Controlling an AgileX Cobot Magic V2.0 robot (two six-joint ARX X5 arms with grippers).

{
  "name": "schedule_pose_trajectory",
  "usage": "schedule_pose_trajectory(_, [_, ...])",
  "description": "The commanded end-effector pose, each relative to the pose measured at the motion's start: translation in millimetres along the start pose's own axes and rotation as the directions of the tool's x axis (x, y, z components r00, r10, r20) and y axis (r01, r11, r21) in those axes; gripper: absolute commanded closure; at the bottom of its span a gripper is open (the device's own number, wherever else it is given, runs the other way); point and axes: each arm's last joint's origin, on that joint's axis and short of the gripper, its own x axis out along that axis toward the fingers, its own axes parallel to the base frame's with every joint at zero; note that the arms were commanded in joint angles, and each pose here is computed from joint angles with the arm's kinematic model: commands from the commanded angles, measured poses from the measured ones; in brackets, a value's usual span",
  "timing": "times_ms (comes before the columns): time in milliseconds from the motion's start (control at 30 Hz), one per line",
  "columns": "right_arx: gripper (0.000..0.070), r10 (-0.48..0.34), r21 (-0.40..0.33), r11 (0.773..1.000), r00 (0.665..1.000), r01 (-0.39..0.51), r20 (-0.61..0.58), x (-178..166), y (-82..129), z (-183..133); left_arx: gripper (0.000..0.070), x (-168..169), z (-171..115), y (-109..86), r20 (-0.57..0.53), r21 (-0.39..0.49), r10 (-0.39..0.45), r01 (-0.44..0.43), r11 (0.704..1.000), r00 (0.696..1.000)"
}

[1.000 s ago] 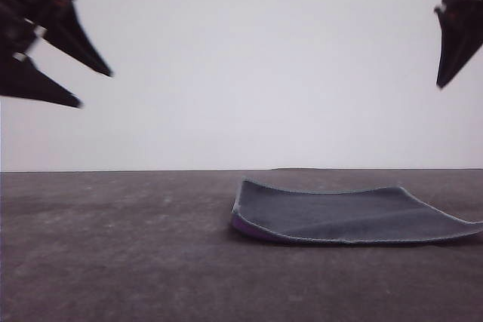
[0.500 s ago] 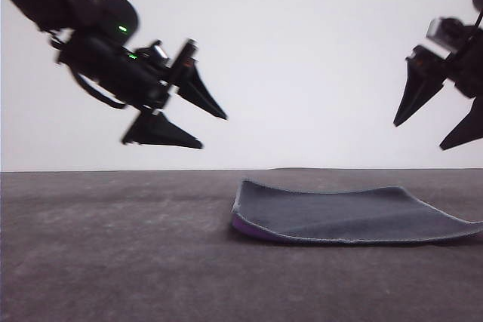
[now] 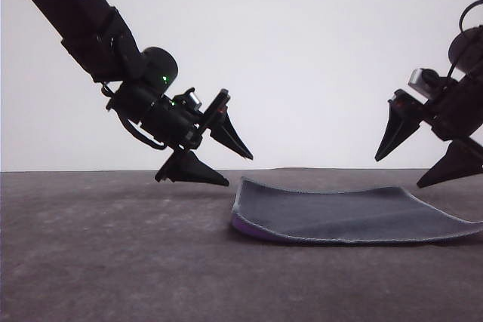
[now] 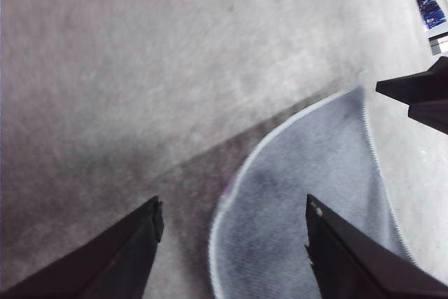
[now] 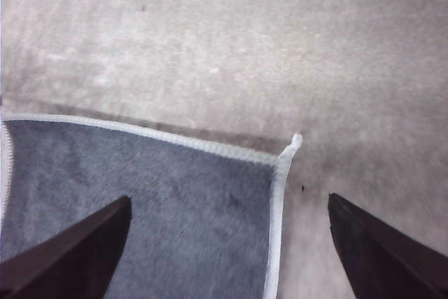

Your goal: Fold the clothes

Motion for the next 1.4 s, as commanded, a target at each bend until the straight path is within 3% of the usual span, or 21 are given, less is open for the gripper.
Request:
schedule_pose_trajectory(0, [0.0133, 0.008, 0.015, 1.0, 1.0, -0.008, -0.006, 7, -5, 2, 0.0306, 10, 1, 3.5, -0.003, -0.002, -0.001, 0.001, 1.0, 1.0])
schedule_pose_trajectory(233, [0.0139, 0.051, 0.031, 0.998, 0.998, -0.05, -0.029, 18, -12, -2, 0.0306, 17, -1, 1.2, -0.005, 0.004, 0.005, -0.005, 1.0, 1.0])
schedule_pose_trajectory(367, [0.0179, 0.066, 0.014, 0.998, 0.998, -0.066, -0.02, 22, -9, -1, 0.0306, 22, -3, -4.1, -0.008, 0.009, 0.001, -0.001, 1.0, 1.0])
schedule_pose_trajectory(567, [0.0184, 0.085, 0.014, 0.996, 0.996, -0.085, -0.023, 25, -4, -1, 0.0306, 30, -6, -13.8, -0.016, 0.026, -0.006, 0.006, 1.0, 1.0])
schedule_pose_trajectory(667, [0.0283, 0.089, 0.009, 0.996, 0.996, -0.089, -0.028, 27, -2, -1, 0.0323, 31, -7, -15.9, -0.018, 0.029, -0.005, 0.006, 1.0, 1.0])
schedule_pose_trajectory(800, [0.0506, 0.079, 0.006, 0.997, 0.997, -0.079, -0.025, 27, -1, -1, 0.0523, 32, -7, -15.5, -0.011, 0.028, 0.019, -0.018, 0.999, 1.0])
schedule_pose_trajectory(900, [0.0627, 0.068, 0.011, 0.998, 0.997, -0.067, -0.024, 26, -3, -1, 0.0604, 32, -7, -14.9, -0.003, 0.028, 0.041, -0.04, 0.999, 0.999])
schedule_pose_trajectory(1033, [0.0694, 0.05, 0.016, 0.999, 0.998, -0.05, -0.023, 25, -6, -1, 0.0692, 32, -7, -14.4, 0.004, 0.028, 0.064, -0.065, 0.998, 0.998])
schedule_pose_trajectory(1200, [0.0694, 0.057, 0.014, 0.998, 0.998, -0.057, -0.026, 24, -6, -1, 0.0692, 32, -7, -14.7, 0.0, 0.035, 0.053, -0.053, 0.998, 0.999])
schedule_pose_trajectory(1367, [0.0694, 0.122, 0.042, 0.992, 0.99, -0.119, -0.066, 19, -7, -3, 0.0692, 31, -8, -17.4, -0.05, 0.023, -0.071, 0.072, 0.997, 0.996])
